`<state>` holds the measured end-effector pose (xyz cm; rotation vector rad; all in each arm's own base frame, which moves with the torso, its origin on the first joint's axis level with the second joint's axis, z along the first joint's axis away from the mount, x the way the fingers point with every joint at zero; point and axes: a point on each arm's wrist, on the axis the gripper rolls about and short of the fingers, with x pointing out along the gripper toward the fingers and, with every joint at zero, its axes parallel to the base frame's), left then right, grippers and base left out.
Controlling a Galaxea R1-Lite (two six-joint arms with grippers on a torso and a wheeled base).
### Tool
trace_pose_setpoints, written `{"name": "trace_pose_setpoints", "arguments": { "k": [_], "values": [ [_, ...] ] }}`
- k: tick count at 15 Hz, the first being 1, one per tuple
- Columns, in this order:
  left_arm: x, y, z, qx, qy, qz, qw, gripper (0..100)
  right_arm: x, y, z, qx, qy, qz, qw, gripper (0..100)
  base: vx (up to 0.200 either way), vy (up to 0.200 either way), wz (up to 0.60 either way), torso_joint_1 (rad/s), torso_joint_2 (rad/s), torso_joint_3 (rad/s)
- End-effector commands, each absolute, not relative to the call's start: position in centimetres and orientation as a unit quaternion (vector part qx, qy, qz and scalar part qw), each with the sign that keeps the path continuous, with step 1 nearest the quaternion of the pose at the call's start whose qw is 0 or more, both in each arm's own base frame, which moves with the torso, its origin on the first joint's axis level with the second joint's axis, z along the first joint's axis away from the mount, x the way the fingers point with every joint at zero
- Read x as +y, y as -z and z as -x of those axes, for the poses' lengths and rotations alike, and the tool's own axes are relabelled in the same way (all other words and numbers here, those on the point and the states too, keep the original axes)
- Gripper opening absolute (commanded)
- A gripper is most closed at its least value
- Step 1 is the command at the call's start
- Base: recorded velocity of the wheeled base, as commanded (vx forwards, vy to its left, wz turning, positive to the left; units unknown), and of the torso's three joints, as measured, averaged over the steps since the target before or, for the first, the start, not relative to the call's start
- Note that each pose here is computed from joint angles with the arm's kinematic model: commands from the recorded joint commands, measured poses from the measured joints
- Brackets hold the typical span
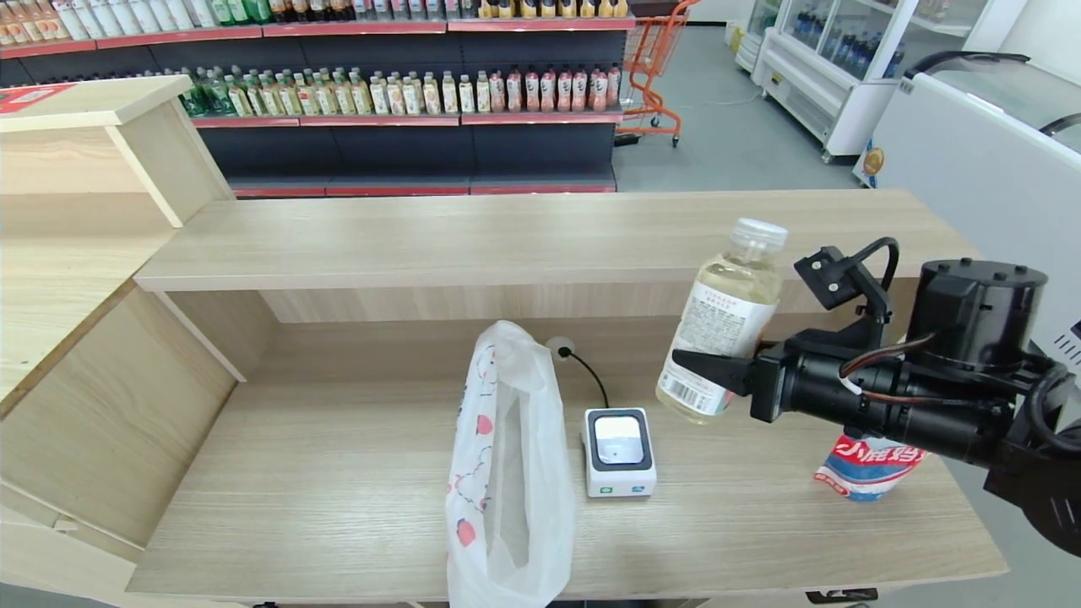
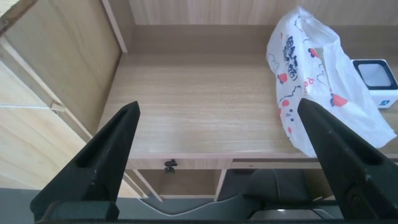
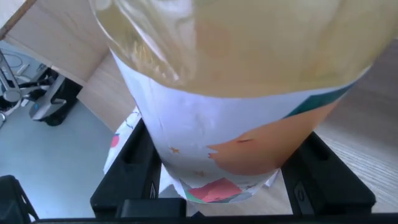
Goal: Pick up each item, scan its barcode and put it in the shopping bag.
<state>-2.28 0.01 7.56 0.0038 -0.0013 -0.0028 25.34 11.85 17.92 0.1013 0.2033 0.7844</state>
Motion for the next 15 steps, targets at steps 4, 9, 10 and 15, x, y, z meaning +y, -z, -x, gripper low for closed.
{"name": "trace_pose_setpoints", "arguments": {
  "k": [4, 9, 10, 15],
  "values": [
    [0.0, -7.6, 2.3, -0.001, 0.002, -0.002, 1.0, 100, 13.7, -15.8, -26.5, 0.131, -0.399, -0.044, 0.907, 0, 0.0, 0.15, 0.0, 0.003, 0.0, 0.002],
    [0.0, -7.6, 2.3, -0.001, 0.002, -0.002, 1.0, 100, 15.2, -11.2, -29.9, 0.156, -0.395, -0.032, 0.905, 0, 0.0, 0.0, 0.0, 0.0, 0.0, 0.0],
    [0.0, -7.6, 2.3, 0.0, 0.002, -0.002, 1.0, 100, 15.5, -10.1, -30.4, 0.151, -0.398, -0.02, 0.905, 0, 0.0, 0.0, 0.0, 0.0, 0.0, 0.0],
    [0.0, -7.6, 2.3, -0.001, 0.002, -0.002, 1.0, 100, 16.8, -5.3, -32.4, 0.127, -0.411, 0.024, 0.903, 0, 0.0, 0.0, 0.0, 0.0, 0.0, 0.0]
  ]
}}
